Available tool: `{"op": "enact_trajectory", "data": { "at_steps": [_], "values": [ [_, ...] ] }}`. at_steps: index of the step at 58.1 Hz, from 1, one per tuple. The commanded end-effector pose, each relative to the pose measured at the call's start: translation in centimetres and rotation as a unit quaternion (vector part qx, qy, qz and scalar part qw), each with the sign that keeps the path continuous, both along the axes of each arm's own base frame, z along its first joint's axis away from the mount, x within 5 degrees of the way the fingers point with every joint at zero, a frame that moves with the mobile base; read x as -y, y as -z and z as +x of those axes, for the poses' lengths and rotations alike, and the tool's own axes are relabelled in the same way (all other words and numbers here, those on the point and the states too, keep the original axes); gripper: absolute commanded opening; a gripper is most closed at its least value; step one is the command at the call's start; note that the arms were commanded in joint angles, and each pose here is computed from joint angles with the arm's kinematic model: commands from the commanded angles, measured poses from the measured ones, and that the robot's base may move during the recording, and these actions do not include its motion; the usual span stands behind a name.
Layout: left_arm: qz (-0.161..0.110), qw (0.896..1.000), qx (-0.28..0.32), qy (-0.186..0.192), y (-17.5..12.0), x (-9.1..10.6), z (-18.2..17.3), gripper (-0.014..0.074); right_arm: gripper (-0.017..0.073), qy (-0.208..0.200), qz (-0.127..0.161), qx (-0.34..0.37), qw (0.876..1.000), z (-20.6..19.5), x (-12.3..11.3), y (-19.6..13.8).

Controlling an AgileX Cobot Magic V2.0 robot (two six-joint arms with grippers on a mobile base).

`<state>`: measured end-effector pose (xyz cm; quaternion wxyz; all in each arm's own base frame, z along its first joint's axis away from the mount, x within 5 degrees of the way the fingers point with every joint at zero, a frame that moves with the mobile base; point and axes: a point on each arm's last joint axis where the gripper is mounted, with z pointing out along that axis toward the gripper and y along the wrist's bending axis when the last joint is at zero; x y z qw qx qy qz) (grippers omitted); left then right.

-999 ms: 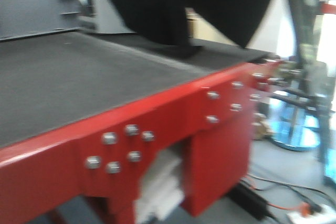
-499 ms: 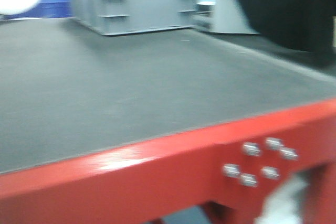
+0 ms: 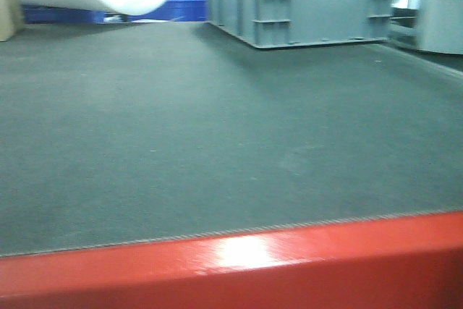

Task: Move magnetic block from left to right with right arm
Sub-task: 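Turn the base to face the second table near the grey crate, then drive up to the second table edge holding the cube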

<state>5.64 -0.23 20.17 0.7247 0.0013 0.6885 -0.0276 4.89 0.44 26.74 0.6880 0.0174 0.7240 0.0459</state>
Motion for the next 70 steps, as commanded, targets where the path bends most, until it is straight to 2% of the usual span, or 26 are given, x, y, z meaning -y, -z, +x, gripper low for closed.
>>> {"op": "enact_trajectory", "data": {
  "at_steps": [1,70],
  "values": [
    [-0.005,0.999,0.039,0.002,-0.44,0.01,-0.08,-0.0117,0.0380,0.007,0.003,0.050,0.999,-0.09,0.13,-1.64],
    [-0.005,0.999,0.039,0.002,-0.44,0.01,-0.08,-0.0117,0.0380,0.007,0.003,0.050,0.999,-0.09,0.13,-1.64]
  ]
}}
